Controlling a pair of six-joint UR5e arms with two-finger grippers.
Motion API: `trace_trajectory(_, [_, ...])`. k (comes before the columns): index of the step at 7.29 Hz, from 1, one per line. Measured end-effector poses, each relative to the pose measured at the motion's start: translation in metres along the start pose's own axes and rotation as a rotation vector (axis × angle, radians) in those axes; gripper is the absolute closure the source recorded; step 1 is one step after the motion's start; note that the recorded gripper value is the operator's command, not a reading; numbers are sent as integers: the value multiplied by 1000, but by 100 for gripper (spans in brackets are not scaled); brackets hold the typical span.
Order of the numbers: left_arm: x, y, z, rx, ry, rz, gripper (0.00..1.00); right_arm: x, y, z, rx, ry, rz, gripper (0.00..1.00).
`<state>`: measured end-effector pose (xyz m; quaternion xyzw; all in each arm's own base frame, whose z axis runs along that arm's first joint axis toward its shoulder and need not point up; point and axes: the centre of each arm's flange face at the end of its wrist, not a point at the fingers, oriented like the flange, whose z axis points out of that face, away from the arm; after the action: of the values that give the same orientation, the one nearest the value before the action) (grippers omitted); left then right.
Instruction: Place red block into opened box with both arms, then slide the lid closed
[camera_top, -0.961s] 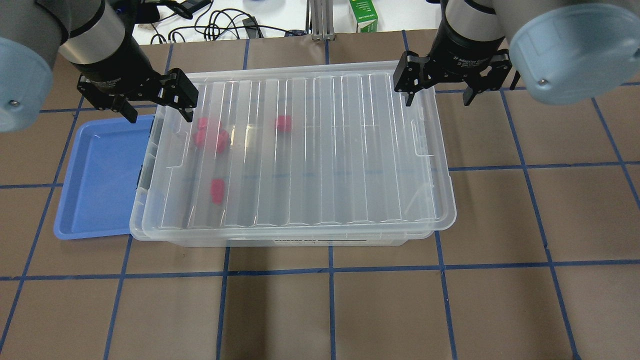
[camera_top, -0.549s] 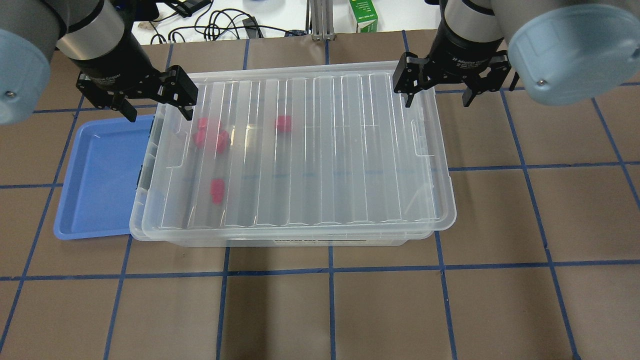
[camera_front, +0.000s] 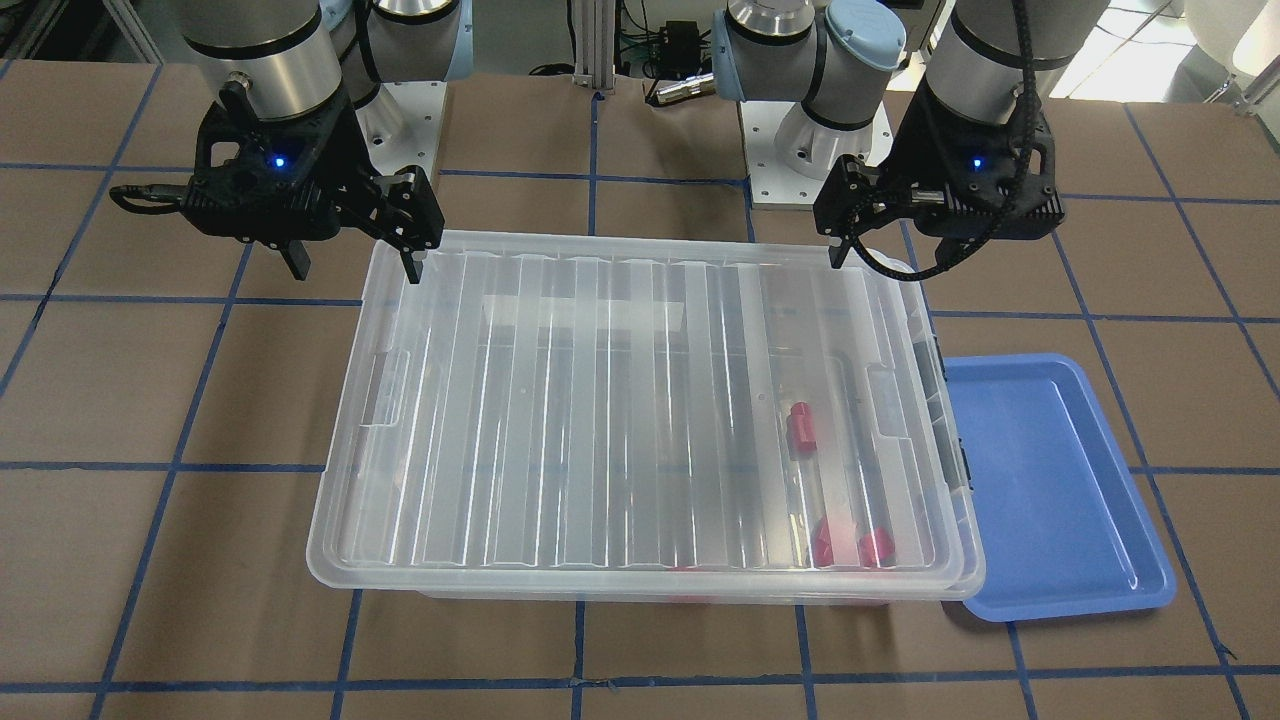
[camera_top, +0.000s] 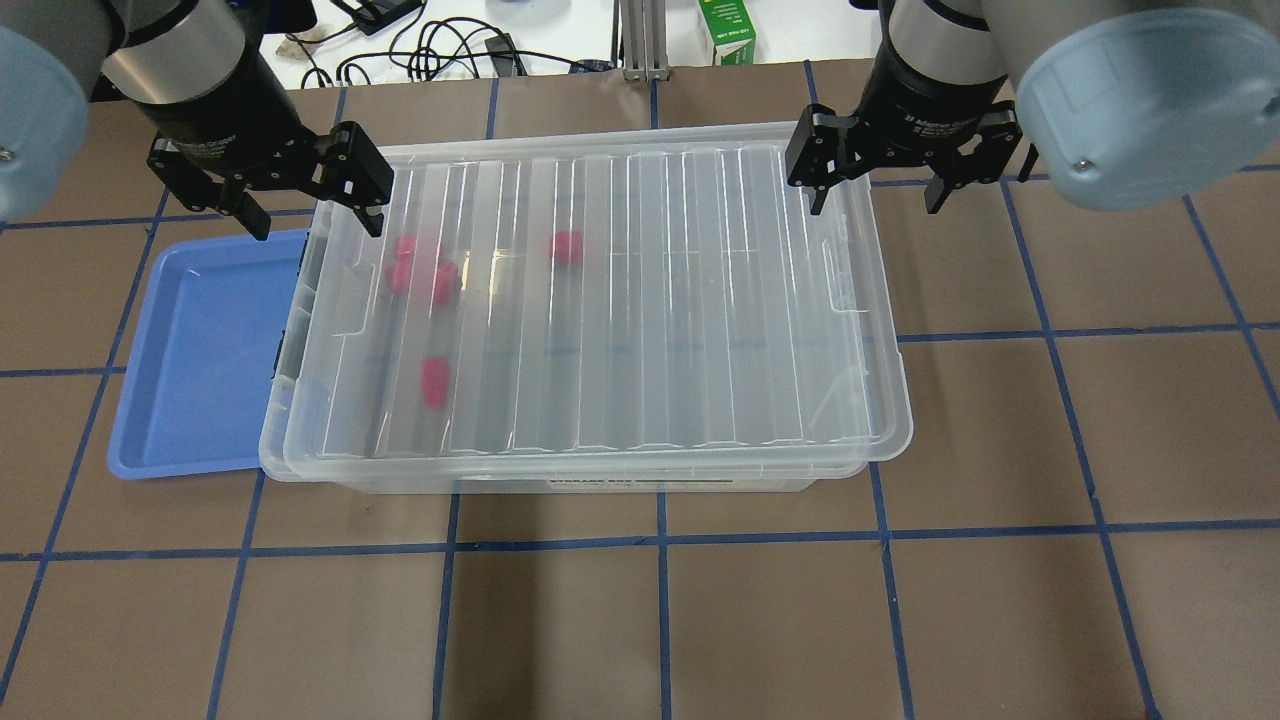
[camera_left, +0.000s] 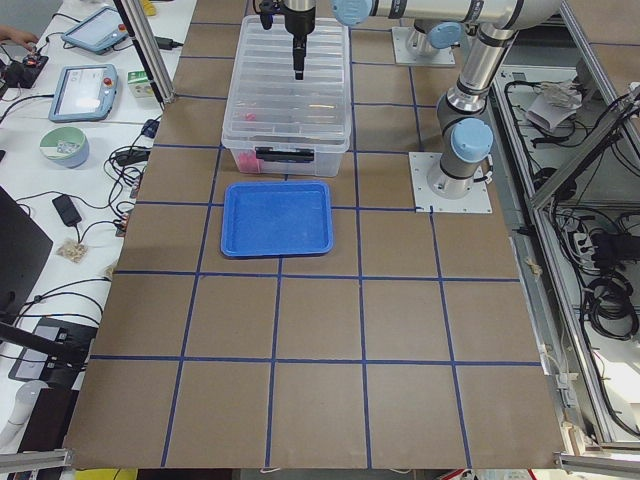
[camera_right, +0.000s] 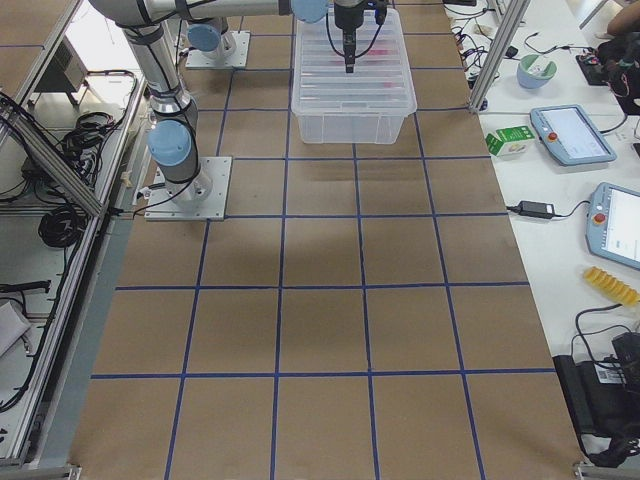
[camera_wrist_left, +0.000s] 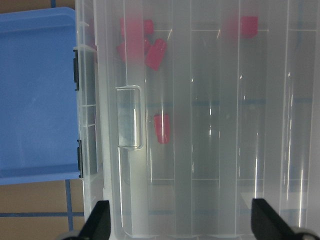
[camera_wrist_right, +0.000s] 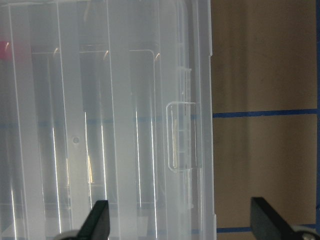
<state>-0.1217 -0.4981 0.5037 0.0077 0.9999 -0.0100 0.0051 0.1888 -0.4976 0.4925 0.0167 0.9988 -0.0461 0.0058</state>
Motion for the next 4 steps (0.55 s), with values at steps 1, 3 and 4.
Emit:
trace_trajectory(1, [0, 1, 0, 0, 0, 0, 0, 0, 0, 0, 0, 0, 0, 0])
trace_trajectory(3, [0, 2, 0, 0, 1, 2, 0, 0, 0, 0, 1, 1, 0, 0])
trace_trajectory(4, [0, 2, 0, -1, 1, 2, 0, 0, 0, -1, 2, 0, 0, 0])
